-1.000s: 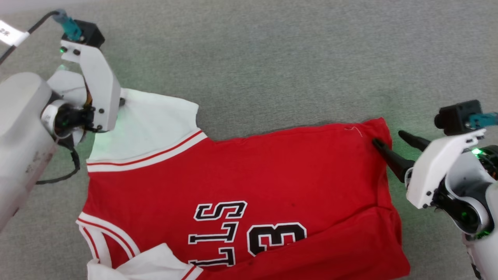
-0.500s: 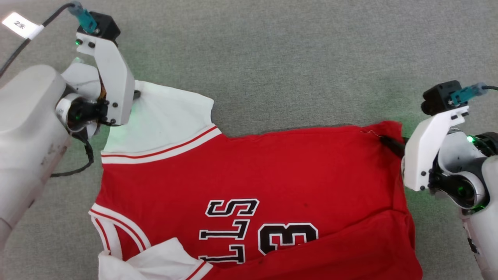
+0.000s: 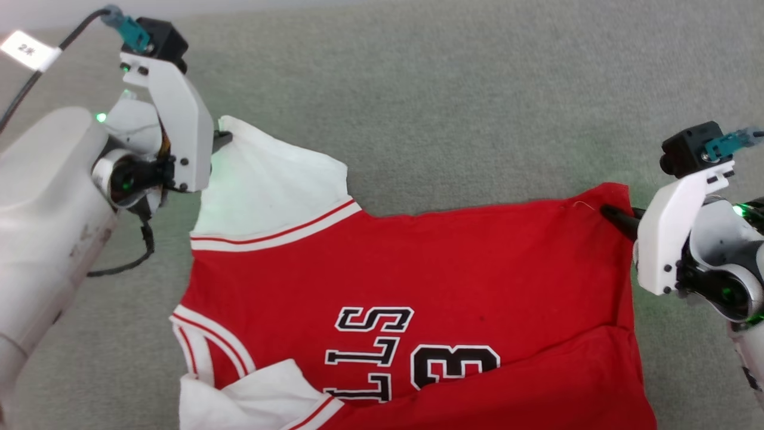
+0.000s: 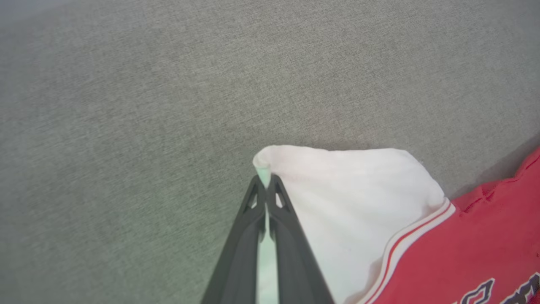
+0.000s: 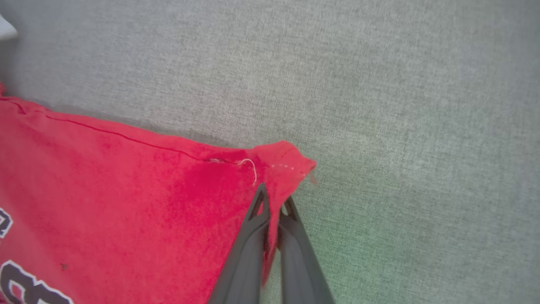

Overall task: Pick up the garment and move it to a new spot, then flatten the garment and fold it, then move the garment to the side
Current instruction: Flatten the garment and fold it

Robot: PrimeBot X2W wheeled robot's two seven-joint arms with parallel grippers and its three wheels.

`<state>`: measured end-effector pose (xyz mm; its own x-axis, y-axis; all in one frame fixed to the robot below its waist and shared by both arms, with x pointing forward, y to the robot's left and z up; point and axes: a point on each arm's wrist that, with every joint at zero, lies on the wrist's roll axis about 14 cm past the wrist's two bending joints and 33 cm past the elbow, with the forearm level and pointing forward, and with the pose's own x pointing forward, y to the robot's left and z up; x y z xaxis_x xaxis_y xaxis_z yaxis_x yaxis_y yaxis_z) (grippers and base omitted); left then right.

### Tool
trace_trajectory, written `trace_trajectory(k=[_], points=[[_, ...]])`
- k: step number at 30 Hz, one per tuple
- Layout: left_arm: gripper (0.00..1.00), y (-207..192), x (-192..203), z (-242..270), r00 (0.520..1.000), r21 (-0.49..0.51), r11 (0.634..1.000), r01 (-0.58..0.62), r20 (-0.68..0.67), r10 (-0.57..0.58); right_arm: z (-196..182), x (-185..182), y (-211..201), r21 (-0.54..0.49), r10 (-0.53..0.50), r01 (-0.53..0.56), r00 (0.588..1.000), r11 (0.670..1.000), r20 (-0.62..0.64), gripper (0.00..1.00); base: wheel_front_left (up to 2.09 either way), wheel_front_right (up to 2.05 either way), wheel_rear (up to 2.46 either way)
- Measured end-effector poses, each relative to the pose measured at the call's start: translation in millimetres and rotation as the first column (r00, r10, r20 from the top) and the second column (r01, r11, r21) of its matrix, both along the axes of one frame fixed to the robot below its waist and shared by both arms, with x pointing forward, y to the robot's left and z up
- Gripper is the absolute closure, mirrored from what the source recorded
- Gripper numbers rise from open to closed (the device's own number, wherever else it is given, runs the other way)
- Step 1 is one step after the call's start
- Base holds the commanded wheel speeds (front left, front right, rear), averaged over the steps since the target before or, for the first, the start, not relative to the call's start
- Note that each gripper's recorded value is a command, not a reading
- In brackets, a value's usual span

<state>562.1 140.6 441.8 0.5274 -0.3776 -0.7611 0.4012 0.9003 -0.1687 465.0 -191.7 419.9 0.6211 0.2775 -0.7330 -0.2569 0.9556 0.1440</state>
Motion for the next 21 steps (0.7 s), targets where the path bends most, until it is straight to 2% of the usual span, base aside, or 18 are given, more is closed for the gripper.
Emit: trace_trajectory(k=[10, 17, 21], points=[[1.00, 29, -32, 39, 0.995, -0.017, 1.000, -0.013, 0.098, 0.015, 20, -13, -6, -0.004, 0.027, -0.027, 0.997, 1.000, 0.066, 1.00, 0.00, 0.00, 0.00], [1.00, 50, -75, 56, 0.993, -0.013, 0.999, -0.034, 0.112, 0.035, 28, -31, -5, 0.003, 0.049, -0.049, 0.995, 0.999, 0.085, 1.00, 0.00, 0.00, 0.00], [1.00, 56, -110, 55, 0.995, -0.034, 0.997, -0.067, 0.075, 0.070, 30, -43, 0, 0.011, 0.067, -0.068, 0.994, 0.998, 0.086, 1.00, 0.00, 0.00, 0.00]])
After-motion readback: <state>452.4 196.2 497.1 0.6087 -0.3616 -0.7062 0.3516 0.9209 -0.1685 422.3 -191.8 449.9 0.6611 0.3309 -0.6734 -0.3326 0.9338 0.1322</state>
